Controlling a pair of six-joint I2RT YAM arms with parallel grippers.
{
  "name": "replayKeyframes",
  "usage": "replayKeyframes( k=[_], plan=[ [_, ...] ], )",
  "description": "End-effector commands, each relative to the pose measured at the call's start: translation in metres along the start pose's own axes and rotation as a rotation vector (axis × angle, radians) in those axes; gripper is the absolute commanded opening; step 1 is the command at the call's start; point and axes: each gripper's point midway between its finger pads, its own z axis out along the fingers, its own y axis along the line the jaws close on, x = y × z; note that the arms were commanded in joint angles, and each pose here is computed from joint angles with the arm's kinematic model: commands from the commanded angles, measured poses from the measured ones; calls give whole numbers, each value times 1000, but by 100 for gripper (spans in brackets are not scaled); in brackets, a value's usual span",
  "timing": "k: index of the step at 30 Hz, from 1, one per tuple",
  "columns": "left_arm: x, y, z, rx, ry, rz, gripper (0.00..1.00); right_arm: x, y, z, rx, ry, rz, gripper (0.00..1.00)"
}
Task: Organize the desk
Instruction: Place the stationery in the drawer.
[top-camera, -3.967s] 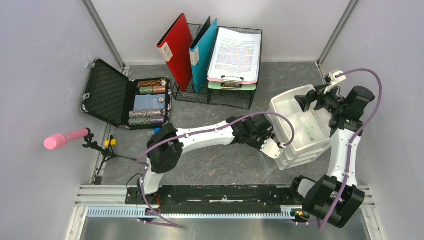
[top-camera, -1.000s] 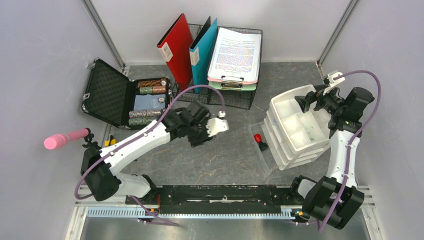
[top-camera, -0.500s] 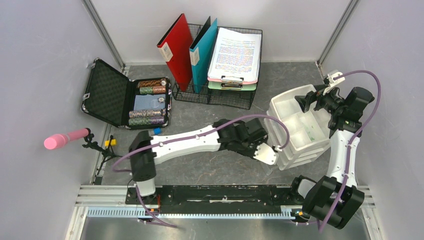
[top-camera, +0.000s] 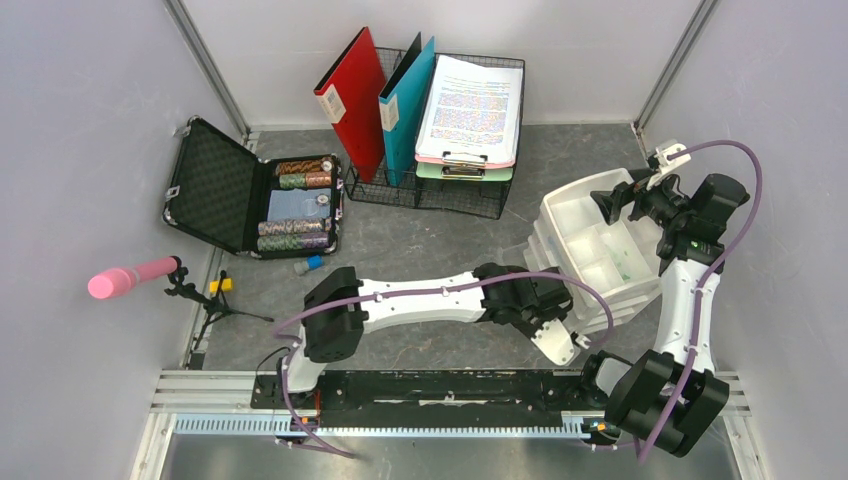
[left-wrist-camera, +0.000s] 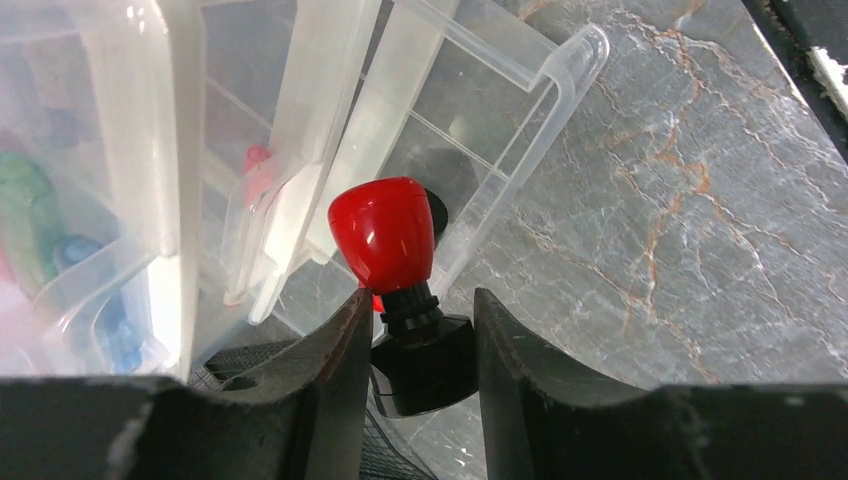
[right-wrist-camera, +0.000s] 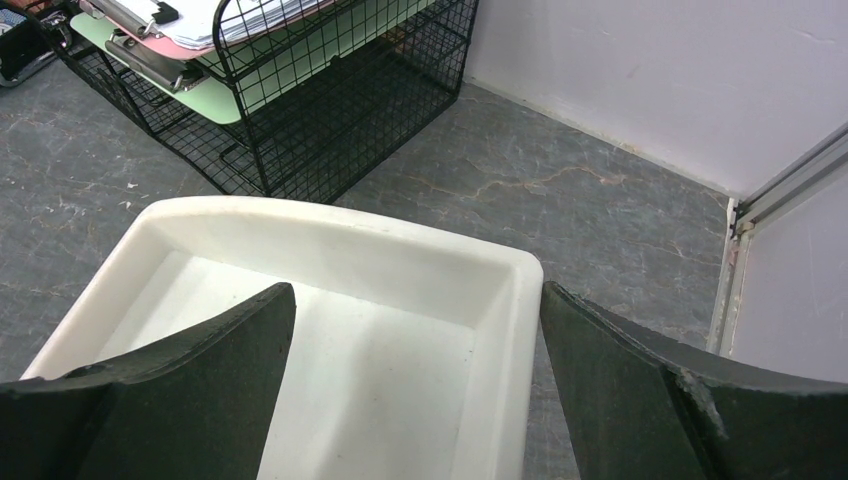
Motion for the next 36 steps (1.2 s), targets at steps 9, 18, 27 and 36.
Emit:
replayKeyframes(
  k=[9, 18, 27, 36],
  plan=[
    [-7, 36, -31, -191, -13, -60, 70, 81, 17, -6, 3, 211, 268, 98],
    [48, -8, -78, -272, 37, -242, 88, 80, 17, -7, 3, 209, 268, 98],
    [191, -81, -148, -363, 212, -675, 100, 80, 17, -6, -1, 208, 270, 98],
    [278, -164, -195, -384, 405, -991, 100, 85, 17, -5, 1, 219, 284, 98]
  ],
)
